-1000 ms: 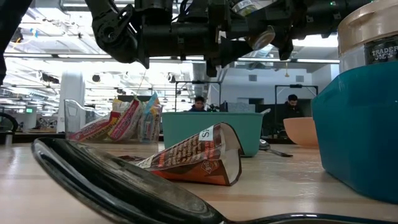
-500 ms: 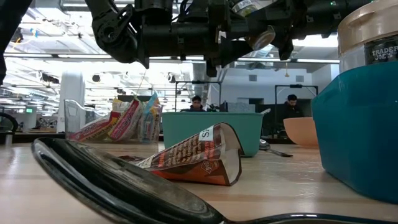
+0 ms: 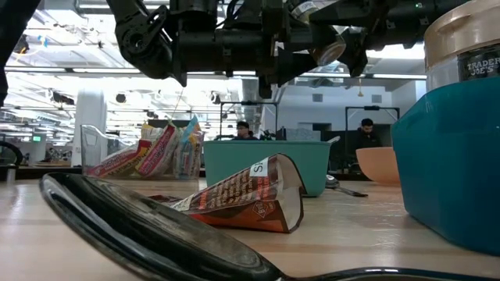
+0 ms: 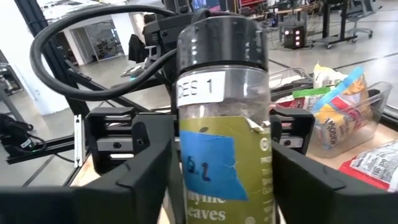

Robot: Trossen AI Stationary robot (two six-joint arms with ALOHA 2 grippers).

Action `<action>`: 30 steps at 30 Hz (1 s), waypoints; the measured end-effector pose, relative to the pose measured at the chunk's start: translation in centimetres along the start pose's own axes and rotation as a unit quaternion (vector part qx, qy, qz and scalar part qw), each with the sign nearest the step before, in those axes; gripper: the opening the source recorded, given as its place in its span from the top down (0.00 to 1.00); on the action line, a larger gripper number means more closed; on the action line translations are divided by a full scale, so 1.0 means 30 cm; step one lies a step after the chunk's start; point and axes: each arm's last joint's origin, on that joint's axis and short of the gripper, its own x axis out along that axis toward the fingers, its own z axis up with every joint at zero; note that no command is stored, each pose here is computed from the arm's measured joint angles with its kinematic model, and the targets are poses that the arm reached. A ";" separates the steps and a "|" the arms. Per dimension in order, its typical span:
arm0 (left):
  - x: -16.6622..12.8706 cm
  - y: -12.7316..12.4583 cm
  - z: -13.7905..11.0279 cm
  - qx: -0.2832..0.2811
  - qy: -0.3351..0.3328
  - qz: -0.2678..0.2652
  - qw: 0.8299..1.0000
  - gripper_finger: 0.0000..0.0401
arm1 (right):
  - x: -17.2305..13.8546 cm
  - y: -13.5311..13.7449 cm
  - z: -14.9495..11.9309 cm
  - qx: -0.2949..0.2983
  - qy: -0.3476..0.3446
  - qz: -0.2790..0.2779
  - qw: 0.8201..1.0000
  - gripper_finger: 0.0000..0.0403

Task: Pick & Place Food Item
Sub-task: Put the green seasoning bottle into the blue bin

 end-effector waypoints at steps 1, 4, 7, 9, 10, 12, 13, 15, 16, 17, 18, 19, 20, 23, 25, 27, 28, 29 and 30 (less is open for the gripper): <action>0.000 0.000 -0.001 0.000 0.001 0.000 1.000 0.53 | 0.000 -0.002 -0.001 -0.001 0.002 0.000 1.000 0.36; 0.000 0.002 -0.003 0.000 0.005 0.004 1.000 0.54 | -0.005 -0.009 0.004 -0.004 0.008 -0.002 1.000 0.31; 0.000 0.004 -0.010 0.002 0.015 0.008 1.000 0.54 | -0.019 -0.012 0.012 -0.006 0.016 -0.005 1.000 0.30; 0.000 0.006 -0.015 0.002 0.023 0.010 1.000 0.54 | -0.035 -0.013 0.024 -0.009 0.018 -0.006 1.000 0.30; 0.000 0.006 -0.017 0.003 0.026 0.011 1.000 0.54 | -0.043 -0.014 0.030 -0.009 0.019 -0.006 1.000 0.30; -0.001 0.007 -0.021 0.003 0.031 0.012 0.999 0.54 | -0.063 -0.017 0.039 -0.013 0.029 -0.009 0.999 0.30; -0.001 0.007 -0.021 0.003 0.033 0.012 0.999 0.54 | -0.071 -0.019 0.041 -0.014 0.034 -0.010 0.999 0.30; -0.001 0.008 -0.026 0.004 0.040 0.014 0.999 0.54 | -0.089 -0.023 0.046 -0.014 0.045 -0.014 0.999 0.30; -0.001 0.009 -0.031 0.005 0.047 0.015 0.999 0.54 | -0.098 -0.025 0.048 -0.015 0.050 -0.015 0.999 0.30; -0.002 0.011 -0.036 0.006 0.055 0.017 0.998 0.54 | -0.106 -0.026 0.051 -0.016 0.052 -0.015 0.998 0.30; -0.003 0.012 -0.041 0.007 0.063 0.018 0.998 0.54 | -0.113 -0.027 0.054 -0.016 0.054 -0.016 0.998 0.30; -0.002 0.013 -0.046 0.008 0.073 0.020 0.997 0.54 | -0.118 -0.028 0.056 -0.017 0.056 -0.016 0.998 0.30; 0.002 0.013 -0.049 0.010 0.085 0.023 0.996 0.54 | -0.124 -0.029 0.058 -0.017 0.058 -0.016 0.998 0.30; 0.023 0.006 -0.049 0.027 0.120 0.028 0.992 0.54 | -0.136 -0.029 0.065 -0.019 0.060 -0.006 0.998 0.30; 0.045 -0.003 -0.039 0.038 0.141 0.030 0.989 0.54 | -0.138 -0.030 0.062 -0.022 0.066 -0.004 0.998 0.30; 0.062 -0.012 -0.034 0.048 0.165 0.032 0.985 0.54 | -0.138 -0.029 0.060 -0.031 0.070 0.002 0.997 0.30; 0.069 -0.016 -0.031 0.055 0.177 0.032 0.982 0.54 | -0.138 -0.029 0.058 -0.033 0.072 0.005 0.997 0.30; 0.075 -0.018 -0.027 0.059 0.187 0.033 0.980 0.54 | -0.137 -0.028 0.057 -0.034 0.074 0.006 0.997 0.30; 0.081 -0.019 -0.023 0.062 0.195 0.035 0.978 0.54 | -0.135 -0.028 0.054 -0.036 0.076 0.006 0.996 0.30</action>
